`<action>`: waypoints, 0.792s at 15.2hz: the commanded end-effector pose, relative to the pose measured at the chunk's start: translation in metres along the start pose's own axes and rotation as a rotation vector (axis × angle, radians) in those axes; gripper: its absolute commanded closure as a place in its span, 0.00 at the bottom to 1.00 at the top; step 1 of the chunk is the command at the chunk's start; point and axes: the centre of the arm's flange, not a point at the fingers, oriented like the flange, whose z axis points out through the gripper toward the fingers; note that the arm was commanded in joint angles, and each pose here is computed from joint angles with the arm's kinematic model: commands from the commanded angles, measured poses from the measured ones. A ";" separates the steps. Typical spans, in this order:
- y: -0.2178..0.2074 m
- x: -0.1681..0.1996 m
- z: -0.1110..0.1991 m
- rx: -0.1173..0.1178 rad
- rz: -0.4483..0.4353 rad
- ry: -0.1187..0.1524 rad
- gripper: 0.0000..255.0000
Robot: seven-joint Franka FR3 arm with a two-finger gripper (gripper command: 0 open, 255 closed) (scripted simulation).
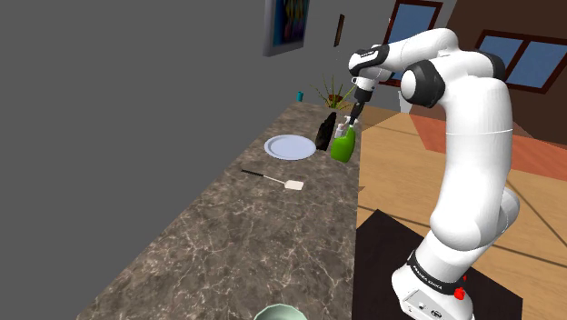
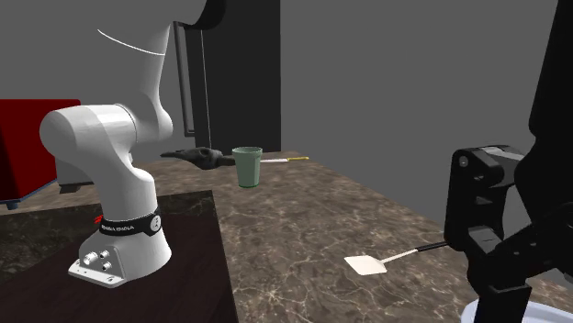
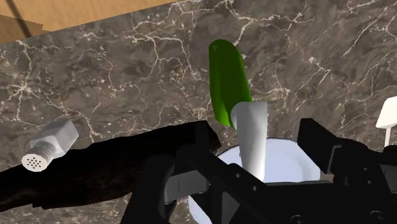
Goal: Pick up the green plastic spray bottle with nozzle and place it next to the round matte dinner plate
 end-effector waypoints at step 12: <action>0.000 0.000 -0.050 0.000 0.000 0.000 0.00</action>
